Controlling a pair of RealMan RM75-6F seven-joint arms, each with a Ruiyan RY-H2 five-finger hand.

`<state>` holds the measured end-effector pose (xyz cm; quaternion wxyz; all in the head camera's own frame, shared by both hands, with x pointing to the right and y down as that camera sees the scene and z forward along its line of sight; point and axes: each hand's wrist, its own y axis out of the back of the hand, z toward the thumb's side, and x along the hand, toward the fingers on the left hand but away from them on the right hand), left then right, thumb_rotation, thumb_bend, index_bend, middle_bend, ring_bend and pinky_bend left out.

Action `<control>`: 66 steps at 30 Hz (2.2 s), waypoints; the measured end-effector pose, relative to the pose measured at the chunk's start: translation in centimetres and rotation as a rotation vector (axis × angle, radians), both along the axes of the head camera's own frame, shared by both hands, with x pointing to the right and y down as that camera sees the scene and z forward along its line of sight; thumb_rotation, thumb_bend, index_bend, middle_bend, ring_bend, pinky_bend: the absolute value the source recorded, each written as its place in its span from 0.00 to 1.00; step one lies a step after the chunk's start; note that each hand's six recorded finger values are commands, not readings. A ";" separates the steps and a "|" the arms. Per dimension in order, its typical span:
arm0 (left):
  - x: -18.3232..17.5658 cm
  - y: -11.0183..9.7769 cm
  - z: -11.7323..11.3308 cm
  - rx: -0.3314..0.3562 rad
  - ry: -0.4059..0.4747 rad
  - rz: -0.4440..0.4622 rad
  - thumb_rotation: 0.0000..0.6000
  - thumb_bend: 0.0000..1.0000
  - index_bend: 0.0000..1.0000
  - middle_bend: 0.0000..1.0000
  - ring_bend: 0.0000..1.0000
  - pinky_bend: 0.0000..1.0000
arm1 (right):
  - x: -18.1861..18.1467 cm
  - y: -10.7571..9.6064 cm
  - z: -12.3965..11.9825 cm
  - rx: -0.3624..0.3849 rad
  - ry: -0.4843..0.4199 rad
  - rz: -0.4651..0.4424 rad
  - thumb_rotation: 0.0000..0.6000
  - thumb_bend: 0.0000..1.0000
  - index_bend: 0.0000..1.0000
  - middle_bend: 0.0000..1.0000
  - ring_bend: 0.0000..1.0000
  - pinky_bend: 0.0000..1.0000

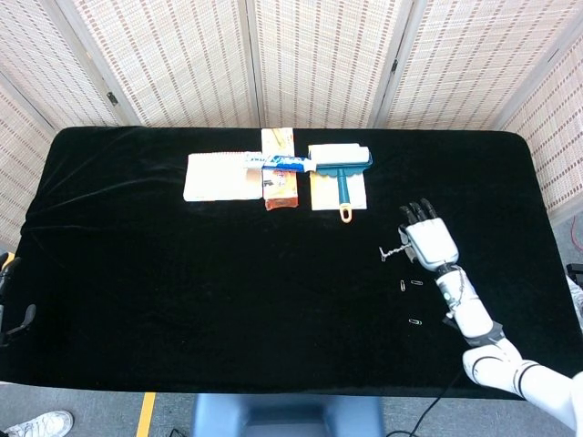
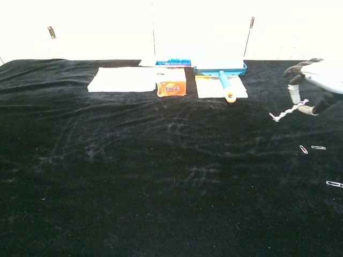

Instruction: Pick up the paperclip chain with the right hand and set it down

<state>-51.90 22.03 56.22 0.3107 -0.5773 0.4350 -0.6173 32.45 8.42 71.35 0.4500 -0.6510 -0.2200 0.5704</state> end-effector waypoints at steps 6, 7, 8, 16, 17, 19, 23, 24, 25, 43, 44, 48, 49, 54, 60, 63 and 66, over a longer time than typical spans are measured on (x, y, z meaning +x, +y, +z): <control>0.3 0.0 0.2 -0.003 -0.015 0.005 1.00 0.49 0.00 0.02 0.00 0.00 | 2.4 2.6 -1.2 -0.008 0.040 -0.011 1.00 0.39 0.94 0.16 0.08 0.00; 0.3 0.0 0.3 -0.004 -0.016 0.006 1.00 0.49 0.00 0.02 0.00 0.00 | 2.6 3.0 -1.2 -0.013 0.045 -0.014 1.00 0.39 0.94 0.16 0.08 0.00; 0.4 0.0 0.3 -0.006 -0.018 0.007 1.00 0.49 0.00 0.02 0.00 0.00 | 2.8 3.3 -1.1 -0.019 0.051 -0.019 1.00 0.39 0.94 0.16 0.08 0.00; 0.8 0.1 0.6 -0.009 -0.022 0.017 1.00 0.49 0.00 0.02 0.00 0.00 | 3.3 4.9 -0.4 -0.043 0.089 -0.042 1.00 0.39 0.94 0.16 0.08 0.00; 0.8 0.1 0.6 -0.009 -0.022 0.017 1.00 0.50 0.00 0.02 0.00 0.00 | 3.3 5.0 -0.3 -0.045 0.091 -0.044 1.00 0.39 0.94 0.16 0.08 0.00; 0.9 0.2 0.6 -0.010 -0.022 0.019 1.00 0.50 0.00 0.02 0.00 0.00 | 3.2 5.2 -0.2 -0.049 0.094 -0.049 1.00 0.39 0.94 0.16 0.08 0.00; 1.0 0.2 0.6 -0.010 -0.021 0.023 1.00 0.49 0.00 0.02 0.00 0.00 | 2.9 5.3 -0.1 -0.052 0.089 -0.053 1.00 0.39 0.94 0.17 0.08 0.00; 1.0 0.2 0.6 -0.011 -0.022 0.023 1.00 0.49 0.00 0.02 0.00 0.00 | 2.8 5.3 -0.1 -0.052 0.086 -0.052 1.00 0.39 0.94 0.17 0.08 0.00; 1.0 0.2 0.6 -0.011 -0.022 0.023 1.00 0.49 0.00 0.02 0.00 0.00 | 2.8 5.3 -0.1 -0.050 0.083 -0.051 1.00 0.39 0.94 0.17 0.08 0.00; 1.2 0.2 1.1 -0.025 -0.035 0.029 1.00 0.49 0.00 0.02 0.00 0.00 | 6.2 4.8 -1.3 -0.023 0.101 0.029 1.00 0.39 0.94 0.17 0.08 0.00; 1.2 0.1 1.1 -0.026 -0.035 0.029 1.00 0.49 0.00 0.02 0.00 0.00 | 6.3 4.9 -1.3 -0.026 0.101 0.030 1.00 0.39 0.94 0.17 0.08 0.00; 1.2 0.1 1.1 -0.026 -0.036 0.030 1.00 0.49 0.00 0.02 0.00 0.00 | 6.4 5.3 -1.0 -0.037 0.101 0.027 1.00 0.39 0.94 0.17 0.08 0.00; 1.2 0.1 1.1 -0.026 -0.035 0.029 1.00 0.49 0.00 0.02 0.00 0.00 | 6.4 5.4 -0.9 -0.038 0.102 0.027 1.00 0.40 0.94 0.17 0.08 0.00; 1.1 0.2 1.0 -0.023 -0.033 0.028 1.00 0.49 0.00 0.02 0.00 0.00 | 6.4 5.6 -0.6 -0.049 0.104 0.027 1.00 0.39 0.94 0.18 0.08 0.00; 1.1 0.2 1.0 -0.024 -0.032 0.029 1.00 0.49 0.00 0.02 0.00 0.00 | 6.1 5.8 -0.2 -0.057 0.097 0.025 1.00 0.39 0.94 0.18 0.09 0.00; 1.1 0.2 1.0 -0.025 -0.032 0.029 1.00 0.49 0.00 0.02 0.00 0.00 | 6.0 5.8 0.0 -0.062 0.099 0.023 1.00 0.39 0.94 0.18 0.09 0.00; 1.1 0.2 1.0 -0.024 -0.031 0.029 1.00 0.49 0.00 0.02 0.00 0.00 | 5.9 5.7 0.2 -0.062 0.098 0.021 1.00 0.39 0.94 0.18 0.09 0.00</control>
